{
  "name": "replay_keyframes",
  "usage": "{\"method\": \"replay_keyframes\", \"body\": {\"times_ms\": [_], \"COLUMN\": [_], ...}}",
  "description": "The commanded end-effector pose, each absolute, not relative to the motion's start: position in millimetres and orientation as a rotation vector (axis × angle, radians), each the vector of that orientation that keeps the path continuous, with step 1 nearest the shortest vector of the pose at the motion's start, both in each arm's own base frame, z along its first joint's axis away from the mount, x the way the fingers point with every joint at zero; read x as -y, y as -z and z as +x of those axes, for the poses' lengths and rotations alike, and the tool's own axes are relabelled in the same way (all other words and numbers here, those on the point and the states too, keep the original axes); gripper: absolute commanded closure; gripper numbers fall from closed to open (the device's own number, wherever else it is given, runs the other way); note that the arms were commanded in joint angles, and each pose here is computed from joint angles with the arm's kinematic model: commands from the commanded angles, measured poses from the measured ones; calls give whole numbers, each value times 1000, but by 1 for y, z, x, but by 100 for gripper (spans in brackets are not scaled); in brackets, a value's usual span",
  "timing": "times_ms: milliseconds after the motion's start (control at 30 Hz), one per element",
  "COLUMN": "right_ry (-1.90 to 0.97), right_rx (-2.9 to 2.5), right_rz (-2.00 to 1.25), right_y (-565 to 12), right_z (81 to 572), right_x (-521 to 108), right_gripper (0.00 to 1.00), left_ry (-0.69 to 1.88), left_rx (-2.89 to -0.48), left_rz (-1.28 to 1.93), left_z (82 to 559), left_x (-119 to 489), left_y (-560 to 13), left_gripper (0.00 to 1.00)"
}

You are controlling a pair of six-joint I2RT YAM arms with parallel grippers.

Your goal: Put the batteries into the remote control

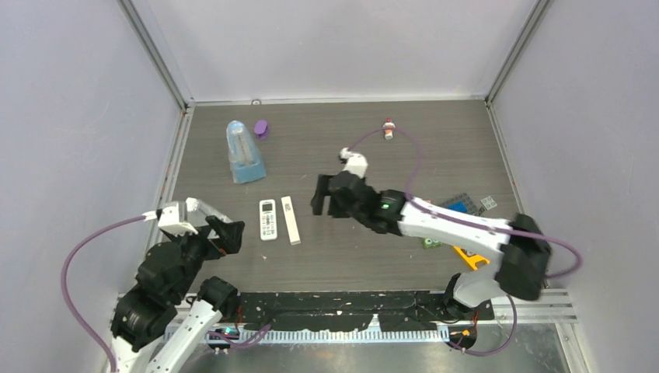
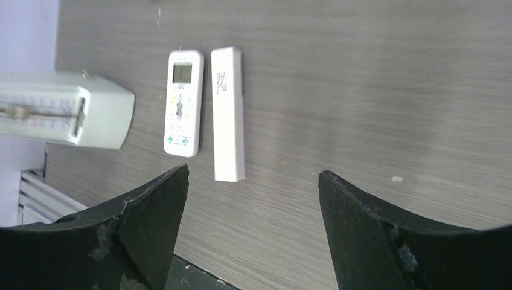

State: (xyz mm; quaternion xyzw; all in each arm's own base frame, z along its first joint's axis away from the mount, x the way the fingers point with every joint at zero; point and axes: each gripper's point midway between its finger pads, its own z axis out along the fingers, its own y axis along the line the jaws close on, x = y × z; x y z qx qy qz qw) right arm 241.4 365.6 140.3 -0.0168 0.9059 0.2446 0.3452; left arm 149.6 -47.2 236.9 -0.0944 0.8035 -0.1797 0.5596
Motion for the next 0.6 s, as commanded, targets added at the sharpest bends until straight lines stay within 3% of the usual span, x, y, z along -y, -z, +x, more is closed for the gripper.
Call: {"method": "replay_keyframes", "body": {"times_ms": [0,100,267,567], "right_ry": [-473,-392,-288,-402], "right_rx": [-2121,-1964,-1802,-1561], "right_rz": [35,91,237,482], "right_y": [-208,-256,-306,-361], "right_z": [247,238,216,167], "right_x": [-273,-206,-114,-4], "right_gripper": [13,0,5,5], "left_ry": [414,397,400,463], "left_rx": [-1785,-1782,-1787,-1721], "left_rz": [-200,-221,-240,-259], "left_z": [135,124,110,97], "left_x": [32,22,14,10], "left_y": [-269,-275,-278,-289], "left_gripper": [0,0,0,0]}}
